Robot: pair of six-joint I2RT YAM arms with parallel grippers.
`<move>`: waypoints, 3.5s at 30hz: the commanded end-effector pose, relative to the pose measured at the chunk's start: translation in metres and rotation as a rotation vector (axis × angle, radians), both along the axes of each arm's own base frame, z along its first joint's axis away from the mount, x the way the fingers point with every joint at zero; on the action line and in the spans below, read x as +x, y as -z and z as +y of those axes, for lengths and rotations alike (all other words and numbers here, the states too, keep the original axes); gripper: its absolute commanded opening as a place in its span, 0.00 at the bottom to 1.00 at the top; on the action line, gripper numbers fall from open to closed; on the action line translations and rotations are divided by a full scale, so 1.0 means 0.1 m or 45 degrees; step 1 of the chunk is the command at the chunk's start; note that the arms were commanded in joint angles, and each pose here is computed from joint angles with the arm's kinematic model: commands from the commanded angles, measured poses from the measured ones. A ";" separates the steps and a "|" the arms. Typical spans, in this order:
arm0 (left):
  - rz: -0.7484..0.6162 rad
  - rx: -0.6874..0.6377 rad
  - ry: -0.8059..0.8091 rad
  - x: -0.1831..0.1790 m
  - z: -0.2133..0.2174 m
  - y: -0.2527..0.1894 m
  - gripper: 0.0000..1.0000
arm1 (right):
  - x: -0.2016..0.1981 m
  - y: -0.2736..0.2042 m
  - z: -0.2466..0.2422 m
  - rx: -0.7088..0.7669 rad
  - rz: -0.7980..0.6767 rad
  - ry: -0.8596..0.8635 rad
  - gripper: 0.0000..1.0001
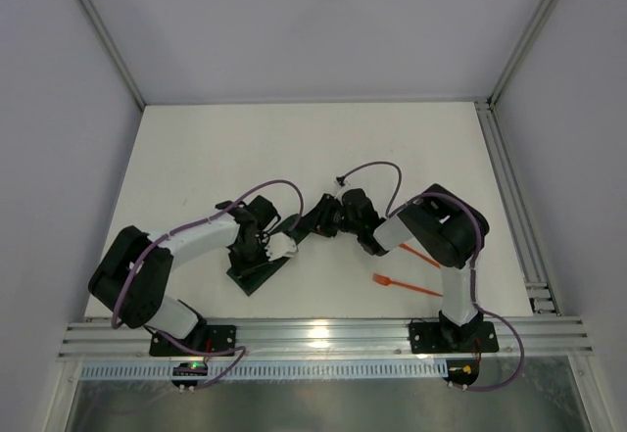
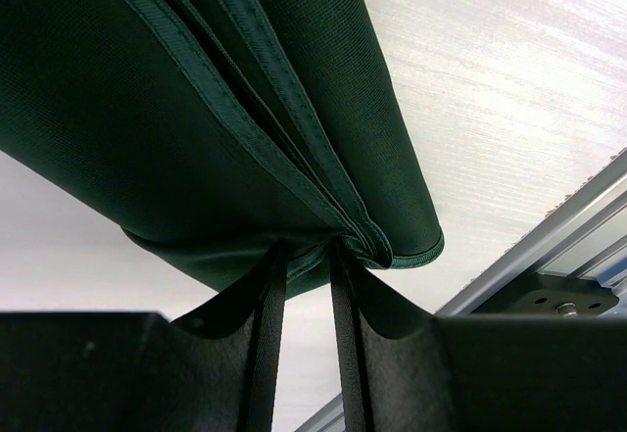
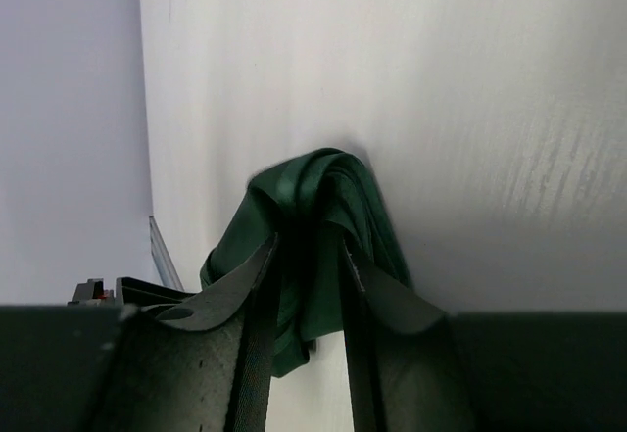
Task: Fold the napkin into a case and place the utensils inside
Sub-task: Stuff the top corner of the smaller-rectangle-folded napkin into the folded napkin.
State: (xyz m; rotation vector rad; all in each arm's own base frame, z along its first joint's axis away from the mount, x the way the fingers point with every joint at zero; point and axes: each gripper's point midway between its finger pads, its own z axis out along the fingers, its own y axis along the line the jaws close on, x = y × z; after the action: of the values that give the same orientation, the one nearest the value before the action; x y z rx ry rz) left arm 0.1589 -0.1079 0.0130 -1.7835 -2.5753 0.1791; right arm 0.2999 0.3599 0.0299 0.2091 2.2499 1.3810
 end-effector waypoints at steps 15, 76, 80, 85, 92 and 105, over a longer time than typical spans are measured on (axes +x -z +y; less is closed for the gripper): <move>-0.043 0.019 0.014 0.08 0.01 0.30 0.27 | 0.13 -0.54 0.03 -0.148 -0.270 -0.088 0.34; -0.099 -0.094 0.027 0.15 -0.14 0.07 0.34 | -0.02 -0.46 0.37 0.226 -0.277 -0.367 0.04; -0.099 -0.193 0.030 0.17 -0.29 -0.15 0.36 | -0.05 -0.37 0.31 0.212 -0.295 -0.355 0.04; -0.106 -0.353 0.038 0.23 -0.54 -0.58 0.38 | -0.06 -0.18 0.24 0.112 -0.257 -0.345 0.04; -0.216 -0.386 -0.075 0.61 -0.75 -0.67 0.41 | -0.04 -0.19 0.24 0.114 -0.258 -0.325 0.04; -0.146 -0.302 0.003 0.56 -1.05 -0.11 0.43 | -0.02 -0.10 0.13 0.049 -0.243 -0.246 0.04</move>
State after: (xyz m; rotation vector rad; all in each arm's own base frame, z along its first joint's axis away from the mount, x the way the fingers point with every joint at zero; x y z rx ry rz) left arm 0.2179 -0.1994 0.0232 -1.8751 -2.7350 0.3566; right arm 0.2900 0.3765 0.0263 -0.1230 2.1976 1.5254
